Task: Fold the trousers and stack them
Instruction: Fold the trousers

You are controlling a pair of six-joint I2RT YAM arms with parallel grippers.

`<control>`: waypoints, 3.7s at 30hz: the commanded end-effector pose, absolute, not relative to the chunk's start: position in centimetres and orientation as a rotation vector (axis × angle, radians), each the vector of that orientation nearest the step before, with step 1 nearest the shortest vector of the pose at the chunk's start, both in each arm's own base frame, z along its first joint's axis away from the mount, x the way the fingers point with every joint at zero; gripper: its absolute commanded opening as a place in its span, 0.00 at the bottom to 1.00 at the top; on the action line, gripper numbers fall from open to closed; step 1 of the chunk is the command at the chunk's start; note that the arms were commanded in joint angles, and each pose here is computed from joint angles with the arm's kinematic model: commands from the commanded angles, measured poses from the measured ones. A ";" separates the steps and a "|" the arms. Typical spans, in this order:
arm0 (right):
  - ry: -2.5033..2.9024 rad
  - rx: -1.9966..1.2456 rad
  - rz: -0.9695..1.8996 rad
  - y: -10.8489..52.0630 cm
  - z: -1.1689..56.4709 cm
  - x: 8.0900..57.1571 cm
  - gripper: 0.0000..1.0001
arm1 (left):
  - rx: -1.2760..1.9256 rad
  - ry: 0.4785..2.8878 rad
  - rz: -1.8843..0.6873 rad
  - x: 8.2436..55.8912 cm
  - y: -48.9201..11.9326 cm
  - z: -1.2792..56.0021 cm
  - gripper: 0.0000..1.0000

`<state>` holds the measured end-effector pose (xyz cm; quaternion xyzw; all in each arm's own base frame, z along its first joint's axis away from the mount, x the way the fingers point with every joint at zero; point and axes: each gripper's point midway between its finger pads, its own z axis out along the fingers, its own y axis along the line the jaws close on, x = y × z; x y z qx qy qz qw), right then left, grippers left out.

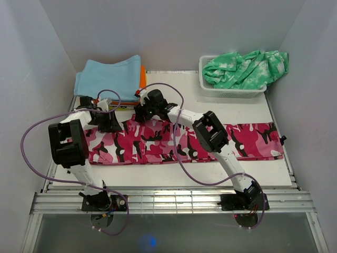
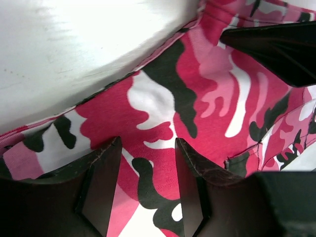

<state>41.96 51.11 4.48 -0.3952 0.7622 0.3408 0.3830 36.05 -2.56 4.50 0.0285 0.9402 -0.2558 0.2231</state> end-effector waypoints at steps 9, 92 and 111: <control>1.893 -0.917 0.744 51.0 6.8 44.7 0.08 | -0.024 2.743 -0.646 33.3 -1.2 1.5 0.54; 2.737 0.047 0.359 -13.6 5.9 31.8 0.08 | -0.035 2.522 -0.475 37.4 6.7 12.6 0.95; 2.431 -0.281 0.735 -2.0 16.7 32.4 0.08 | 0.076 2.639 -0.564 33.2 2.6 10.4 0.90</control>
